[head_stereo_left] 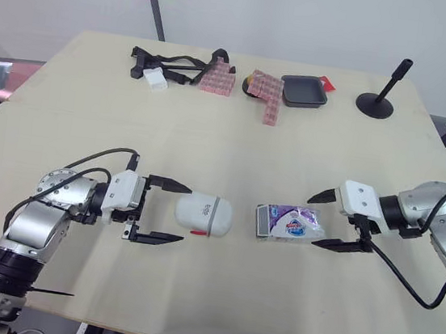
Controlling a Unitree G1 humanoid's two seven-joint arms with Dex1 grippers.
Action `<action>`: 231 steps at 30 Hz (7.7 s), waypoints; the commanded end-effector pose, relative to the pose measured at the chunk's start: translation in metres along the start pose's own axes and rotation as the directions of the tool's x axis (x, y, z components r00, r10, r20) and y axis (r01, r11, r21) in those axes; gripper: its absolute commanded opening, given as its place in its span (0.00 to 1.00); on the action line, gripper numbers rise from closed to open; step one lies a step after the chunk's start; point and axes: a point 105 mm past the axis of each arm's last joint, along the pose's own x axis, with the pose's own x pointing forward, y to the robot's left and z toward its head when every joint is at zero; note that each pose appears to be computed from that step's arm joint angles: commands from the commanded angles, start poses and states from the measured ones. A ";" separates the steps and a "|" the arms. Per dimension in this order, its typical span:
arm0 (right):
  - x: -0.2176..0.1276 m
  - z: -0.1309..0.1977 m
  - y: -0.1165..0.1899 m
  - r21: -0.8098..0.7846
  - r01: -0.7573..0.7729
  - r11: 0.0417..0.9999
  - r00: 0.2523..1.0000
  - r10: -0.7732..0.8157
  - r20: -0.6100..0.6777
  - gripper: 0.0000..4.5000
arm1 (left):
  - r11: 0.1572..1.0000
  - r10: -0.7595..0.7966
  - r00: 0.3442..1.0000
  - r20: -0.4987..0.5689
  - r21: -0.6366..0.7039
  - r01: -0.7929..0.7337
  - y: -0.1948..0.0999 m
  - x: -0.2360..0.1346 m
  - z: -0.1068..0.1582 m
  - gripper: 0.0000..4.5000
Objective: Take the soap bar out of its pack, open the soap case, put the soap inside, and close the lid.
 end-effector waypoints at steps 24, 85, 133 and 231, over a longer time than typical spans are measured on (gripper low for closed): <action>-0.002 -0.009 -0.002 0.005 0.010 1.000 1.000 -0.010 -0.014 1.00 | 1.000 0.001 1.000 0.013 0.020 -0.001 0.002 0.005 0.008 1.00; -0.042 0.002 -0.008 -0.096 0.043 0.995 0.986 -0.057 -0.157 0.54 | 0.999 0.034 0.999 0.005 0.015 -0.034 0.007 0.006 0.007 1.00; -0.101 0.010 0.001 0.042 0.166 0.985 0.963 -0.153 -0.221 0.54 | 0.999 -0.007 1.000 0.003 0.040 0.007 0.015 0.010 0.011 1.00; -0.113 -0.038 -0.009 0.454 0.732 0.508 0.553 -0.833 0.040 0.99 | 0.999 0.048 0.996 0.081 0.002 -0.049 0.030 -0.002 0.016 1.00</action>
